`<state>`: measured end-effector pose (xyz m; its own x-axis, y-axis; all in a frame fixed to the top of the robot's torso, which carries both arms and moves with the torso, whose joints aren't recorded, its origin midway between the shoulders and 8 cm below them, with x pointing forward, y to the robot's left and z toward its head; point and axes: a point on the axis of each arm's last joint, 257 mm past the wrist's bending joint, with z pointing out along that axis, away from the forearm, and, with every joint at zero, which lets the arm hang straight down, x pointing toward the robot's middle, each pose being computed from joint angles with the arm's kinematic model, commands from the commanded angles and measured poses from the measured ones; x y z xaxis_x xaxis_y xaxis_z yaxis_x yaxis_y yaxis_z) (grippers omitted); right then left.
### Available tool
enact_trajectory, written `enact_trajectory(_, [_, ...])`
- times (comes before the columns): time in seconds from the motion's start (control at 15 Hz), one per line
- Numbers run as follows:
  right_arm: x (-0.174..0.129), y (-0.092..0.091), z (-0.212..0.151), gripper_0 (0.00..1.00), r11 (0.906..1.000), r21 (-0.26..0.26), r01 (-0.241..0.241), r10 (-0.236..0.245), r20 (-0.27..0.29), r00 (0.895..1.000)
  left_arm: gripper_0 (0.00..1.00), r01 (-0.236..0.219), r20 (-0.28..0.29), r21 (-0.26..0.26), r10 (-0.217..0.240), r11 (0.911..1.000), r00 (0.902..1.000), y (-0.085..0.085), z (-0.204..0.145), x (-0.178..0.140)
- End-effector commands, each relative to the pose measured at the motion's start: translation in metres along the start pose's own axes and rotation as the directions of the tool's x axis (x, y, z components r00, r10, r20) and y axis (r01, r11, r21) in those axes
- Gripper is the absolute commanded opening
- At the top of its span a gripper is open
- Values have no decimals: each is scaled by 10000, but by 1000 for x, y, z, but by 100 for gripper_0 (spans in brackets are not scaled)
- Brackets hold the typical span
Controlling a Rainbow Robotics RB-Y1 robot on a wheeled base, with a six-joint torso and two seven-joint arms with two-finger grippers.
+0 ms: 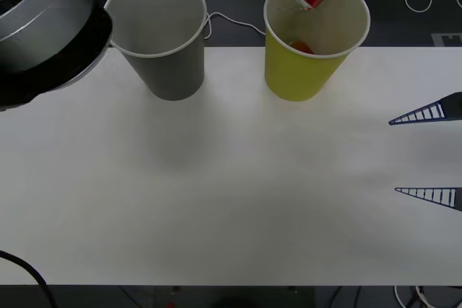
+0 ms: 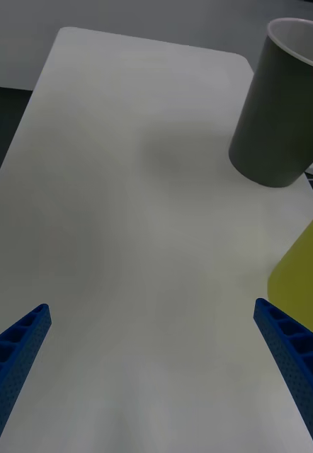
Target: Put the can into the green bin and the plastic bottle into the gray bin
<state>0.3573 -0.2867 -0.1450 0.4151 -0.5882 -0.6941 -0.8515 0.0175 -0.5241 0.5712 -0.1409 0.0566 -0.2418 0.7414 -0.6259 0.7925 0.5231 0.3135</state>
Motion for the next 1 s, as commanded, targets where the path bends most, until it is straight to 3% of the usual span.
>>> enact_trajectory(0.07, [0, 0, 0, 100, 10000, 0, -1, 1, 0, 10000, 1, 146, 463, -232, -135, 9996, 9988, -4, 15, -15])
enact_trajectory(0.53, [0, 0, 0, 100, 10000, 0, -1, 1, 0, 10000, 4, 310, 766, -383, -280, 9988, 9967, -2, 24, -21])
enact_trajectory(0.6, [0, 0, 0, 100, 10000, 0, -1, 1, 0, 10000, 19, 265, 825, -398, -231, 9989, 9963, -2, 24, -23])
enact_trajectory(0.67, [0, 0, 0, 100, 10000, 0, -1, 1, 0, 10000, 68, 245, 849, -388, -211, 9989, 9962, -2, 24, -23])
enact_trajectory(0.73, [0, 0, 0, 100, 10000, 0, -1, 1, 0, 10000, 100, 255, 866, -402, -220, 9989, 9960, -1, 24, -24])
enact_trajectory(1.0, [0, 0, 0, 100, 10000, 0, -1, 1, 0, 10000, 100, 366, 959, -240, -341, 9990, 9948, -1, 22, -25])
